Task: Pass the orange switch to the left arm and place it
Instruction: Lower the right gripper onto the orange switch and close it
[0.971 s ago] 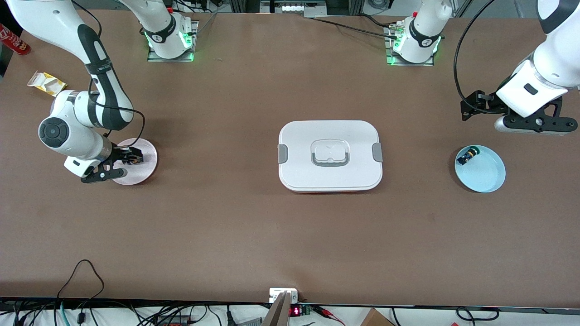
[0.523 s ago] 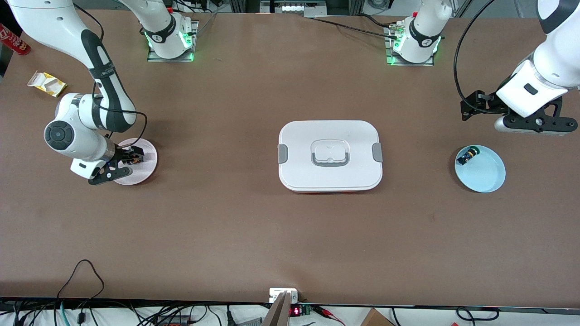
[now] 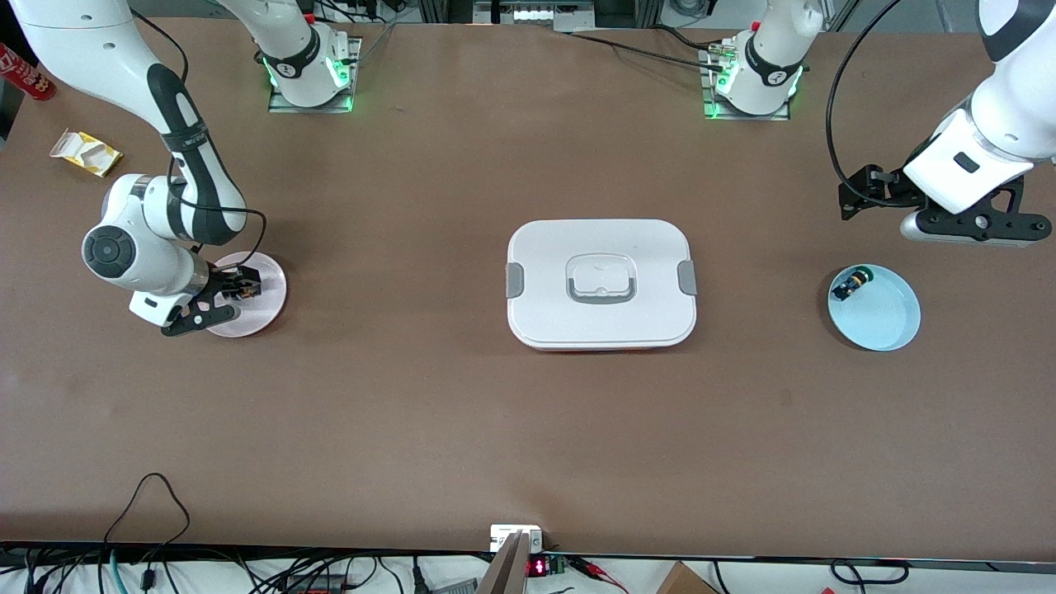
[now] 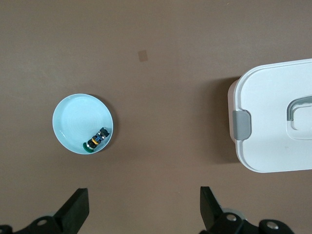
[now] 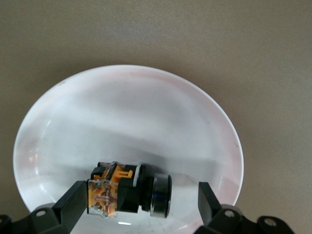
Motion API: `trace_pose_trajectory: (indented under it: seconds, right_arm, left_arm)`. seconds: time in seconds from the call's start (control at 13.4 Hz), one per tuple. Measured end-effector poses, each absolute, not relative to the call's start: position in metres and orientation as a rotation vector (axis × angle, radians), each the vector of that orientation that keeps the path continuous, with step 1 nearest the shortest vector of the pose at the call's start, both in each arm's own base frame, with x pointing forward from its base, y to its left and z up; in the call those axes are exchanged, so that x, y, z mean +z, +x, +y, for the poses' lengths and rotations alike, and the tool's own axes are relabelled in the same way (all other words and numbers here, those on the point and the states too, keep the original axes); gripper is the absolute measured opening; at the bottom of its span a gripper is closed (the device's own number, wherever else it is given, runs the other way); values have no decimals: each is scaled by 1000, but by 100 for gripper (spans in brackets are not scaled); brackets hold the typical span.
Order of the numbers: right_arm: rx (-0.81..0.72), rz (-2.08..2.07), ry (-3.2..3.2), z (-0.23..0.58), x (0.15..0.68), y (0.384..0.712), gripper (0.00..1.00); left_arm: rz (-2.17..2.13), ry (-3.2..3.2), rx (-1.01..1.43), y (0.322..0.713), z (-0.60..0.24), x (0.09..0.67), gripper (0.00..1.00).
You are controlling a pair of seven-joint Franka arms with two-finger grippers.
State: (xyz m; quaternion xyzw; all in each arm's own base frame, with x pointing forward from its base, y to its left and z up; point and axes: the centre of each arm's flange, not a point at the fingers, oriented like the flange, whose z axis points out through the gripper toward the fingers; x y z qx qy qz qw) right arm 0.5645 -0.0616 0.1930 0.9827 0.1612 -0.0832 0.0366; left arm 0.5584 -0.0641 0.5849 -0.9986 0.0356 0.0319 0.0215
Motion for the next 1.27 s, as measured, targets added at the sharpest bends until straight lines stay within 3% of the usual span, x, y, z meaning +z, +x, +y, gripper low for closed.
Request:
trace_pose_trajectory:
  seconds: [1.27]
  right_arm:
    - [-225, 319, 3039, -56, 194, 567, 100]
  left_arm:
    - [110, -3095, 99, 558, -64, 585, 100]
